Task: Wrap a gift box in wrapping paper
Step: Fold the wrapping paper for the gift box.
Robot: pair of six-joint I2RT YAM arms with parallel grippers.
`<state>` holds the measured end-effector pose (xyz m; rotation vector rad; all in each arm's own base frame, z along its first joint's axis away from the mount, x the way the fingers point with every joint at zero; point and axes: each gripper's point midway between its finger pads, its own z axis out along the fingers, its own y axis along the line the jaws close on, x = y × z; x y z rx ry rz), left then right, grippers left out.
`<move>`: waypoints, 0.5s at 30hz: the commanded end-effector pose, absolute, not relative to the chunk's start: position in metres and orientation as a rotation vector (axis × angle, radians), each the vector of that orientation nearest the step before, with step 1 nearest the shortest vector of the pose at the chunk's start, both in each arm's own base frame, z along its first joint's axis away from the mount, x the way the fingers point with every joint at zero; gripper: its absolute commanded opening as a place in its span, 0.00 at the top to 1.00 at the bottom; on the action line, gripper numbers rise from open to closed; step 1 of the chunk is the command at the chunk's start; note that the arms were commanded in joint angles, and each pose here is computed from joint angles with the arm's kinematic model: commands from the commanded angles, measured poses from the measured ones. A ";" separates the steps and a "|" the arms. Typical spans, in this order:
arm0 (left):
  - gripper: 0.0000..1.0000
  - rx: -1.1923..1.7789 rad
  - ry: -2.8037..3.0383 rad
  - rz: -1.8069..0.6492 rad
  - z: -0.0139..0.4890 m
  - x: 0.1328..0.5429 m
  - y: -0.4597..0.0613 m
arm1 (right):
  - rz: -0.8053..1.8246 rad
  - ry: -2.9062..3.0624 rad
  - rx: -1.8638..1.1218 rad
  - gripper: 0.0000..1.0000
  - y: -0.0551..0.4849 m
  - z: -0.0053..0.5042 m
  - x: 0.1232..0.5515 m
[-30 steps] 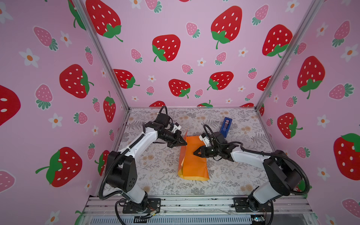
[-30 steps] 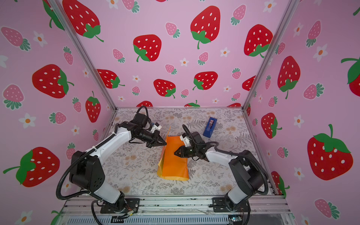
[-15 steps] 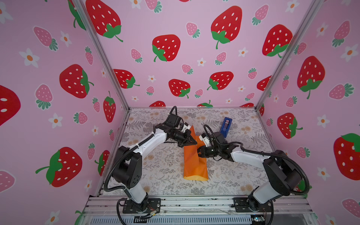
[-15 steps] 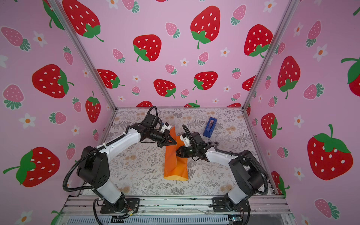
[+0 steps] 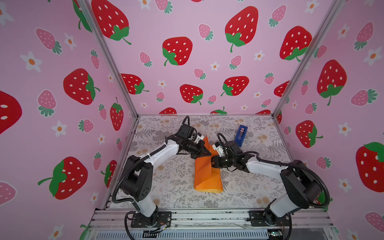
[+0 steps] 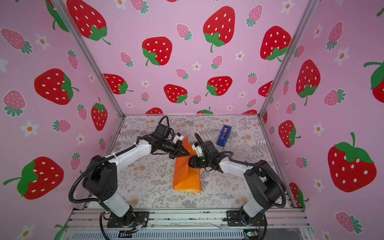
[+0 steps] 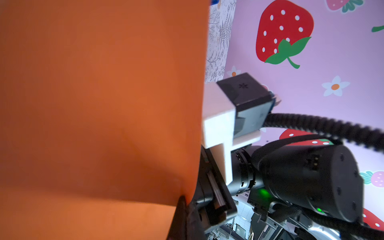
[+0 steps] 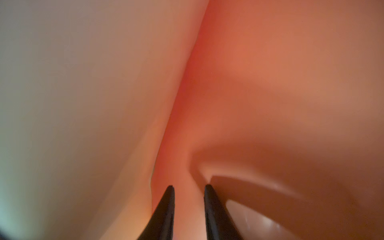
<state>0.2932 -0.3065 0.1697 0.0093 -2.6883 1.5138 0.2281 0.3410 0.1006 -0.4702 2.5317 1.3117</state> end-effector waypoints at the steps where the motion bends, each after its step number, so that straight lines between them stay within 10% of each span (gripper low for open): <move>1: 1.00 0.020 -2.710 1.481 0.162 0.293 -0.304 | 1.211 2.685 -0.407 0.70 0.325 0.067 0.214; 15: 1.00 0.038 -2.872 1.074 0.108 0.288 -0.272 | 1.208 2.692 -0.403 0.70 0.325 0.066 0.215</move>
